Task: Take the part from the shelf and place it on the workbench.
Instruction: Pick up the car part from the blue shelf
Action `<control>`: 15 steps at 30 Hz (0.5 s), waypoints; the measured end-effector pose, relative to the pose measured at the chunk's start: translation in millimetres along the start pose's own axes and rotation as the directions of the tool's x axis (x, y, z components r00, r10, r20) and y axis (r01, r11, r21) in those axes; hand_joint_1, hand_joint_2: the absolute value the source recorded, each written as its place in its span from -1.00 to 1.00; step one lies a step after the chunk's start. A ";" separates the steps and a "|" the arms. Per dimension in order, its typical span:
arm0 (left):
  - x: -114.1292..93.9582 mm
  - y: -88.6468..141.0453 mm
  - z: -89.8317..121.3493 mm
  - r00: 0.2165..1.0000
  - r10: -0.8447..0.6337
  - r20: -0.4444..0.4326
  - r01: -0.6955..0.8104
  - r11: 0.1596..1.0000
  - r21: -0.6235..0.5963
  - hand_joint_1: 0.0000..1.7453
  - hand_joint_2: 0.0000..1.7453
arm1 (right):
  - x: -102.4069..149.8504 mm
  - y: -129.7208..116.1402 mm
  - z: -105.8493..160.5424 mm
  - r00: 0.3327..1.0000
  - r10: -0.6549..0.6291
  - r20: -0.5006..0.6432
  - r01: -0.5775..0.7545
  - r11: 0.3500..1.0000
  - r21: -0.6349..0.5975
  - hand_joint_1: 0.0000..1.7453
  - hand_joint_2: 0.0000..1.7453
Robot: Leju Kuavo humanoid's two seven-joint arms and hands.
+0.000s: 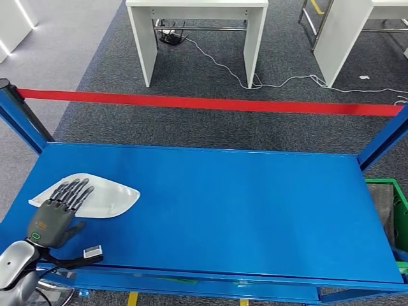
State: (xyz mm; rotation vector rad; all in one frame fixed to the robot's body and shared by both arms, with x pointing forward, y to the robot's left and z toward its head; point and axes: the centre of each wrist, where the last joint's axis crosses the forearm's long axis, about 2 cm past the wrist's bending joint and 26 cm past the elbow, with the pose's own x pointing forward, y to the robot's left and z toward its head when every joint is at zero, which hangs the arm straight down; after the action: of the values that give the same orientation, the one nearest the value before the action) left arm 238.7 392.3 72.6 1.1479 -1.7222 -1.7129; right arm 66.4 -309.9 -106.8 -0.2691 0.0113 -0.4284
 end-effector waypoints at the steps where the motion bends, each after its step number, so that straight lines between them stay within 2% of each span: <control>1: 0.5 -0.6 -1.2 1.000 0.002 -0.001 -0.002 1.000 0.001 -0.52 1.00 | 0.8 0.3 0.2 1.000 -0.001 0.001 0.001 1.000 0.001 -1.00 1.00; 5: 3.0 -4.0 -3.4 1.000 0.010 0.003 -0.010 1.000 -0.007 -0.52 1.00 | 1.7 0.7 0.4 1.000 -0.003 0.005 0.003 1.000 0.001 -1.00 1.00; 9: 5.1 -6.6 -3.2 1.000 0.017 0.005 -0.017 1.000 -0.017 1.00 1.00 | 1.6 0.4 0.3 1.000 -0.002 0.007 0.002 1.000 0.000 -1.00 1.00; 15: 10.2 -10.8 -2.1 0.999 0.053 0.003 -0.053 0.998 -0.044 1.00 1.00 | 1.2 0.2 0.2 1.000 -0.002 0.007 0.002 1.000 -0.001 -1.00 1.00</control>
State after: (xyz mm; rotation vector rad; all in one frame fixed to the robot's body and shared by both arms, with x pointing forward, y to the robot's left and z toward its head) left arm 237.4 384.1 60.0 1.0707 -1.6933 -1.7141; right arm 67.6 -310.1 -106.6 -0.2715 0.0047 -0.4293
